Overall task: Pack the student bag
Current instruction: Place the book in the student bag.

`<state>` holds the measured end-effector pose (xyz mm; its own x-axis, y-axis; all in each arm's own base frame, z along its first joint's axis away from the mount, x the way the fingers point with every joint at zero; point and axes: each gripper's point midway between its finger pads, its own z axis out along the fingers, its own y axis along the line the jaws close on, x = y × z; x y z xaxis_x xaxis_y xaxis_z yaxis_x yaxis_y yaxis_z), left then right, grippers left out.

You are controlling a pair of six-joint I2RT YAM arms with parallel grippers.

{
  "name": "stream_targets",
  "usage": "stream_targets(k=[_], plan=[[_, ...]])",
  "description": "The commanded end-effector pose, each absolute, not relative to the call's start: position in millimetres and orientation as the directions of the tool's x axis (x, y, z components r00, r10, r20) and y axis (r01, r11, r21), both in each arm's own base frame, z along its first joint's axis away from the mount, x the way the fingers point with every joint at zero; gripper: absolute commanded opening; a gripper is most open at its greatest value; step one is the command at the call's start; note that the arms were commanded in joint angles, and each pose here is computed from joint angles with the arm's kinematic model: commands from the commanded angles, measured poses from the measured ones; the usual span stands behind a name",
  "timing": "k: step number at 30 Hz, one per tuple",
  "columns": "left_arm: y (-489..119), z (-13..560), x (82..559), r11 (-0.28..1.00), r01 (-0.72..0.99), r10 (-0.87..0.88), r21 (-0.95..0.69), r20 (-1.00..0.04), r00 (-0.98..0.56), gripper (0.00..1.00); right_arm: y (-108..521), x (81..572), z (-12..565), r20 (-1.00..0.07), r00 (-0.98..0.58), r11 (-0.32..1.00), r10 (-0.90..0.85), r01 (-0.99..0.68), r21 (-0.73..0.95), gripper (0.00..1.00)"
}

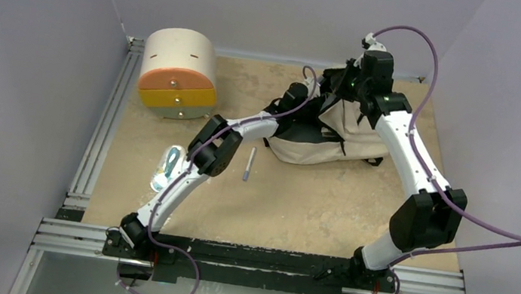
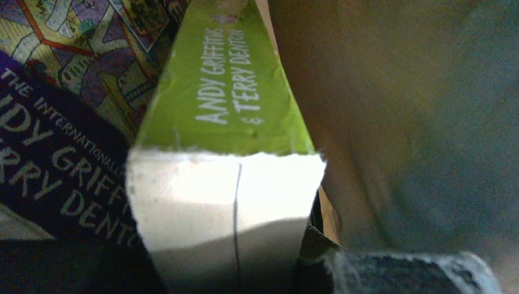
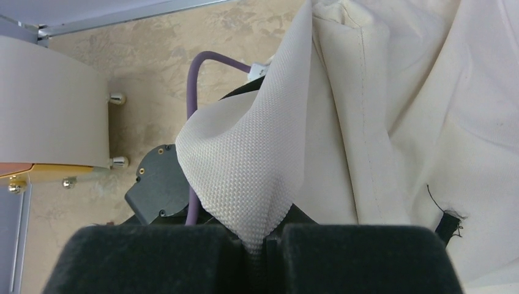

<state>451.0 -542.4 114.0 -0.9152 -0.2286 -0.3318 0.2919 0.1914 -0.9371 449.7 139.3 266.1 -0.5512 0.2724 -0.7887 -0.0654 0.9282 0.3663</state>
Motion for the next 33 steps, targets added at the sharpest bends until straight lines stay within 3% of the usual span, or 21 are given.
stream_targets(k=[1, 6, 10, 33], plan=[[-551, 161, 461, 0.098, 0.372, -0.277, -0.923, -0.384, -0.881, 0.05, 151, 453, 331, -0.856, -0.397, 0.887, 0.332, -0.178, 0.427, 0.00], [-550, 159, 460, 0.123, 0.354, -0.273, -0.927, -0.374, -0.886, 0.49, 156, 449, 325, -0.842, -0.422, 0.876, 0.337, -0.188, 0.444, 0.00], [-545, 165, 460, 0.150, 0.373, -0.276, -0.916, -0.401, -0.874, 0.63, 157, 448, 324, -0.841, -0.427, 0.875, 0.332, -0.194, 0.443, 0.00], [-484, 169, 451, 0.282, 0.335, -0.228, -0.899, -0.402, -0.887, 0.75, 146, 451, 321, -0.859, -0.399, 0.899, 0.320, -0.157, 0.408, 0.00]])
